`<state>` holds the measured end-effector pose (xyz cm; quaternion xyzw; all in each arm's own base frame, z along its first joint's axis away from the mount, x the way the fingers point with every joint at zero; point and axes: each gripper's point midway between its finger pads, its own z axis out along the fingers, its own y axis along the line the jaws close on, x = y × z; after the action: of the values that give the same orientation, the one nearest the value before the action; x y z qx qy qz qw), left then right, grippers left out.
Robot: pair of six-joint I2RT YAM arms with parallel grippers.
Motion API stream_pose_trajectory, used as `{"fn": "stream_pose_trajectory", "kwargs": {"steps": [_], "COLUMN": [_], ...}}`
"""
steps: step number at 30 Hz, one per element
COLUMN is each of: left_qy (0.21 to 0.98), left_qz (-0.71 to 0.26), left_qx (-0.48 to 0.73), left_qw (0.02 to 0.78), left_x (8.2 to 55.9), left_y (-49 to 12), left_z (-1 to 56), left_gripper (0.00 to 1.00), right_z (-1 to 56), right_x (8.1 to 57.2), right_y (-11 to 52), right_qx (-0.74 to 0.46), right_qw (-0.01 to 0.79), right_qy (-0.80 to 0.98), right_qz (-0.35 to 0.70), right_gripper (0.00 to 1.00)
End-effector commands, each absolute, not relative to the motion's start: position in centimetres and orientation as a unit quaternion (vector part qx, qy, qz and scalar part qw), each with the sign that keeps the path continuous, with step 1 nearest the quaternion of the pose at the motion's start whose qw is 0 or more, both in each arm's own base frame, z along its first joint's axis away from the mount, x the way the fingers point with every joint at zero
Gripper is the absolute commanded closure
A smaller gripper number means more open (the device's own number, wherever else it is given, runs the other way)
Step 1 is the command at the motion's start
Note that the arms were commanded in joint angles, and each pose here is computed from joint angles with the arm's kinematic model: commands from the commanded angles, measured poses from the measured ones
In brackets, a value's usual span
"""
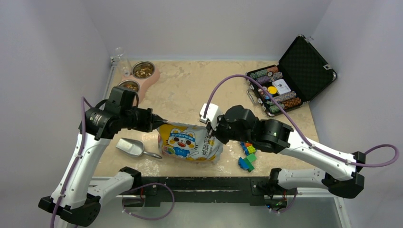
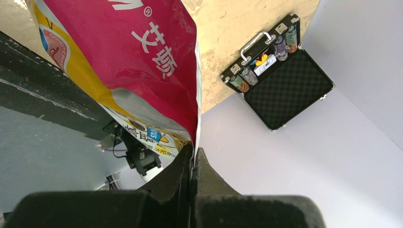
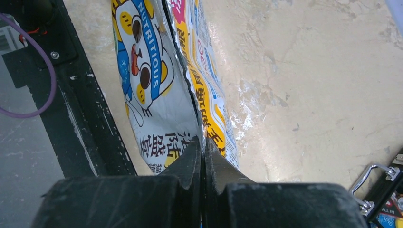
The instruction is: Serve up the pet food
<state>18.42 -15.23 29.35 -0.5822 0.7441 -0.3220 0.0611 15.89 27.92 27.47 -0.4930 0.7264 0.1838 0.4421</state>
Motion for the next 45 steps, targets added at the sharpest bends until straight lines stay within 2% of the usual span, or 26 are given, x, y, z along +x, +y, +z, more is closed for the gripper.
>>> {"fn": "stream_pose_trajectory", "kwargs": {"steps": [1, 6, 14, 19, 24, 27, 31, 32, 33, 37, 45], "left_qy": [0.69, 0.688, 0.676, 0.682, 0.698, 0.697, 0.705, 0.706, 0.706, 0.704, 0.707], "left_qz": [-0.366, -0.354, -0.307, -0.311, -0.332, -0.354, -0.364, -0.367, -0.369, -0.383, -0.393], "left_qx": [-0.605, -0.614, -0.642, -0.637, -0.619, -0.609, -0.598, -0.597, -0.596, -0.592, -0.585], "left_qw": [0.154, 0.157, 0.192, 0.18, 0.141, 0.13, 0.111, 0.106, 0.101, 0.081, 0.058], "left_x": [20.8, 20.5, 20.4, 21.0, 21.2, 21.5, 21.3, 21.3, 21.2, 20.7, 20.0], "left_y": [-13.0, -12.5, -9.8, -9.9, -11.7, -12.6, -13.5, -13.7, -13.9, -14.5, -15.2], "left_z": [32.7, 32.3, 31.4, 31.2, 30.6, 30.7, 30.8, 30.8, 30.8, 31.0, 31.4], "left_gripper": [1.0, 1.0, 1.0, 1.0, 1.0, 1.0, 1.0, 1.0, 1.0, 1.0, 1.0], "right_z": [26.0, 25.9, 25.1, 23.8, 26.6, 28.6, 30.9, 31.3, 31.8, 33.6, 34.2], "right_x": [17.1, 17.4, 16.0, 15.1, 15.1, 14.0, 13.5, 13.9, 14.4, 16.0, 17.2], "right_y": [22.6, 20.5, 17.7, 16.5, 18.3, 21.6, 27.0, 28.6, 30.0, 34.2, 40.1], "right_qx": [-0.463, -0.436, -0.399, -0.406, -0.435, -0.495, -0.546, -0.55, -0.551, -0.559, -0.59], "right_qw": [0.434, 0.439, 0.455, 0.449, 0.469, 0.452, 0.424, 0.424, 0.431, 0.454, 0.466], "right_qy": [0.766, 0.781, 0.789, 0.788, 0.756, 0.718, 0.681, 0.675, 0.667, 0.644, 0.613], "right_qz": [0.1, 0.082, 0.108, 0.109, 0.138, 0.191, 0.244, 0.249, 0.255, 0.258, 0.244], "right_gripper": [1.0, 1.0, 1.0, 1.0, 1.0, 1.0, 0.65, 0.51, 0.44, 0.36, 0.35]}}
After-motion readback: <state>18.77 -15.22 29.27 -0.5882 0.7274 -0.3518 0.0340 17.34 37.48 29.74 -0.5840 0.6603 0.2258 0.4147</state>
